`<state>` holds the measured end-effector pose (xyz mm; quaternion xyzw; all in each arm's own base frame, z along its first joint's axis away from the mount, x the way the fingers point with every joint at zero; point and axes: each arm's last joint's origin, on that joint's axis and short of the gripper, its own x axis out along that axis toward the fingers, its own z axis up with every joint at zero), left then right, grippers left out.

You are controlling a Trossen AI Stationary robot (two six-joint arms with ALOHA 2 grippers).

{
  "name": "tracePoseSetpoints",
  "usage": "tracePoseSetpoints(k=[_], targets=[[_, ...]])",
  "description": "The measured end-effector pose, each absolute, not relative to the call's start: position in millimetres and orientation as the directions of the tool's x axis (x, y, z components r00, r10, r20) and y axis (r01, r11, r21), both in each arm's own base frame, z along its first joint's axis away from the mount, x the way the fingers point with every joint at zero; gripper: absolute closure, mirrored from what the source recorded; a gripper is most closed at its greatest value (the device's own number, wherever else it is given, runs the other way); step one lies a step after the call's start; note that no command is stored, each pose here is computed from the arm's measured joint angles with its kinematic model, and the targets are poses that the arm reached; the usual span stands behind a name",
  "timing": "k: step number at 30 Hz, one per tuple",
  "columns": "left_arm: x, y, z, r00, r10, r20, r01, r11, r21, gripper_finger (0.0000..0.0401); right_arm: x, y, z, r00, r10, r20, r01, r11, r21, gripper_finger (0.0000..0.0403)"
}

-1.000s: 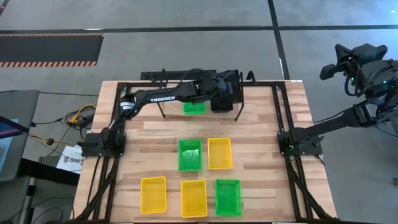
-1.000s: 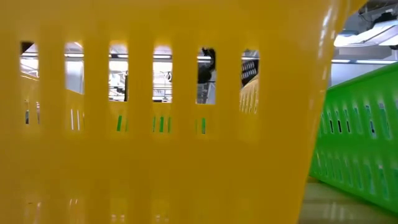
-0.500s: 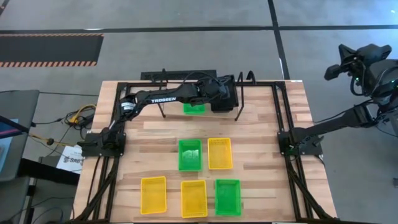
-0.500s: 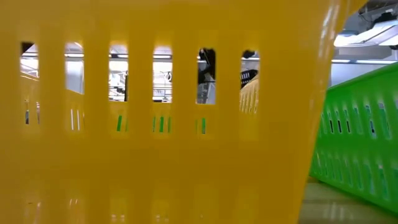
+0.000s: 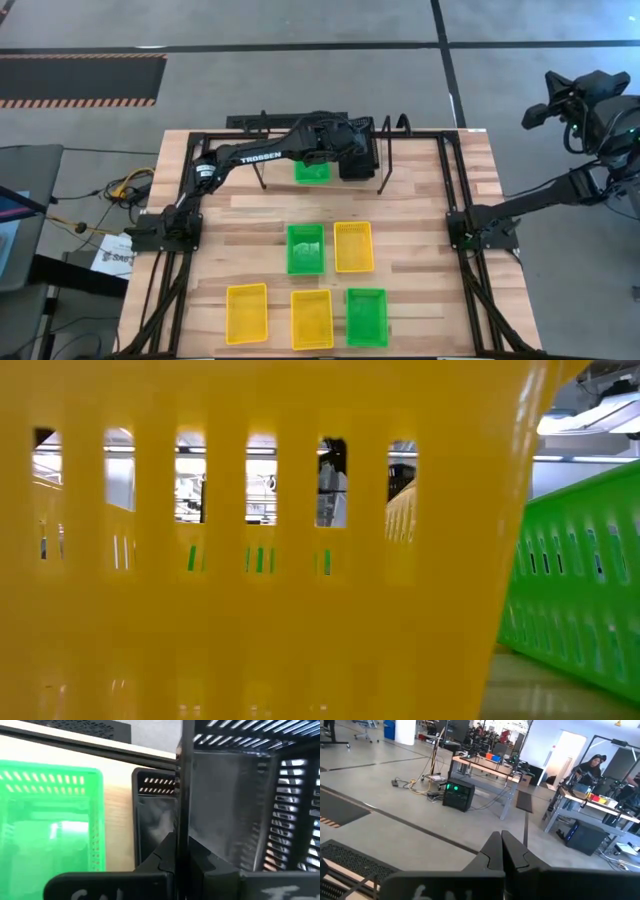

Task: Stack baskets on shelf by color
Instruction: Stack the black basket on top of the other black stacked baskets on the shelf

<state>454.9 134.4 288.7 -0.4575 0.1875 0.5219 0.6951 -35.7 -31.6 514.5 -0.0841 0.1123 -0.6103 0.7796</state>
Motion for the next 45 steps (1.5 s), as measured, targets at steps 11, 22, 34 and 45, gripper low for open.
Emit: tracePoseSetpoints(k=[11,22,34,45], targets=[[459,136,278,0.372,0.537,-0.757,-0.903,0.019,-0.430,0.0401,-36,-32,515,0.230,-0.971,-0.072,0.932,0.241,-0.269,0.0403],[456,140,274,0.343,0.536,-0.771,-0.914,0.000,-0.406,0.0401,-36,-32,515,0.230,-0.971,-0.072,0.932,0.241,-0.272,0.0403],[457,144,265,0.337,0.515,-0.788,-0.920,0.004,-0.391,0.0401,-36,-32,515,0.230,-0.971,-0.072,0.933,0.241,-0.268,0.0403],[462,153,250,0.349,0.464,-0.814,-0.923,0.019,-0.385,0.0401,-36,-32,515,0.230,-0.971,-0.073,0.933,0.241,-0.269,0.0403]])
